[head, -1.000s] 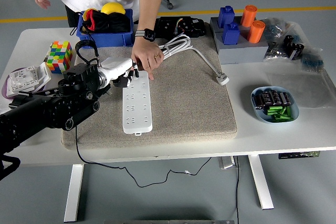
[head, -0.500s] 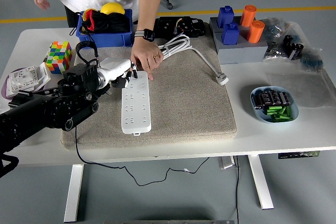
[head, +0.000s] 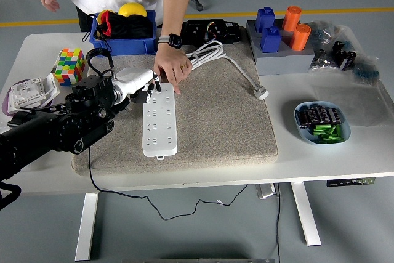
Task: Pull the plug out,throw it away,press the button
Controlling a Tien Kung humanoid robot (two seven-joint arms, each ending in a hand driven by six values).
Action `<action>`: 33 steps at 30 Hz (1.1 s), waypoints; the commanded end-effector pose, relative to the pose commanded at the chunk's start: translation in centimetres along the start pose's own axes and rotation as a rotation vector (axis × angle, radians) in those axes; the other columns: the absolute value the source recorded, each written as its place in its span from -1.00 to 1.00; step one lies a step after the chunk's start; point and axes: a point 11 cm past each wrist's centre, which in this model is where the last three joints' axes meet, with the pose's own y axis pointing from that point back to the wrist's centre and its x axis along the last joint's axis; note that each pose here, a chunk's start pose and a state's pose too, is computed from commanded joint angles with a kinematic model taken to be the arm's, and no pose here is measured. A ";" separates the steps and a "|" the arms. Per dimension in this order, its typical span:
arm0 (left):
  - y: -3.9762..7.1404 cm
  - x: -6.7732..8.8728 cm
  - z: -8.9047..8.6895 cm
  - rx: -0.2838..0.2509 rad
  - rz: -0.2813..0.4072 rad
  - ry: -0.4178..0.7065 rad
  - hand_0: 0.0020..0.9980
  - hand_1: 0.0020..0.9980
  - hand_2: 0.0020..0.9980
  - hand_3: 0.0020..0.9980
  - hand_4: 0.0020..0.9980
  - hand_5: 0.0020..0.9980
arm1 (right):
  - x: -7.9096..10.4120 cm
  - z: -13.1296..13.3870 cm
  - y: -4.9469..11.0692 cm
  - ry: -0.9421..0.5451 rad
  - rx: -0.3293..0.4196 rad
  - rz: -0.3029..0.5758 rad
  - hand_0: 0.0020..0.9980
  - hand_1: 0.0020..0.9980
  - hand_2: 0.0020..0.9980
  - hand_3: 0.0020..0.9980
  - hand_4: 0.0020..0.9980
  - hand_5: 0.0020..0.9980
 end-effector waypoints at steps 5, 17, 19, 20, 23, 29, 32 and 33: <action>0.2 0.4 -0.3 -0.002 0.019 0.050 -0.73 -1.00 -0.99 0.13 -0.99 -1.00 | 0.0 0.0 0.0 -0.001 0.000 -0.001 0.50 0.34 0.31 0.24 0.31 0.03; 1.9 2.0 -3.5 0.025 0.145 0.309 -0.66 -0.86 -0.74 0.22 -0.54 -1.00 | -0.1 0.3 0.0 -0.002 -0.005 -0.002 0.50 0.34 0.31 0.24 0.31 0.03; 2.3 1.8 -4.3 0.040 0.150 0.354 -0.31 -0.27 -0.19 0.32 0.20 -1.00 | -0.1 0.4 0.0 -0.003 -0.005 -0.002 0.50 0.34 0.31 0.24 0.31 0.03; 2.6 1.9 -4.7 0.047 0.157 0.383 -0.31 -0.27 -0.19 0.32 0.20 -1.00 | -0.1 0.3 0.0 -0.003 -0.004 -0.002 0.50 0.34 0.31 0.24 0.31 0.03; 3.4 2.1 -5.9 0.054 0.189 0.449 -0.31 -0.27 -0.19 0.32 0.20 -1.00 | -0.1 0.2 0.0 -0.006 -0.001 -0.003 0.50 0.34 0.31 0.24 0.31 0.03; 5.1 1.5 -8.1 0.077 0.236 0.538 0.28 0.28 0.15 0.35 0.28 -1.00 | -0.2 0.1 0.0 -0.006 0.003 -0.006 0.50 0.34 0.31 0.24 0.31 0.03; 5.9 1.4 -9.3 0.095 0.268 0.581 0.61 0.65 0.49 0.60 0.35 -0.39 | -0.2 0.1 0.0 -0.006 0.001 -0.005 0.50 0.34 0.31 0.24 0.31 0.03; 6.1 1.3 -9.8 0.103 0.274 0.588 0.61 0.65 0.49 0.60 0.35 -0.39 | -0.2 0.2 0.0 -0.005 0.000 -0.005 0.50 0.34 0.31 0.24 0.31 0.03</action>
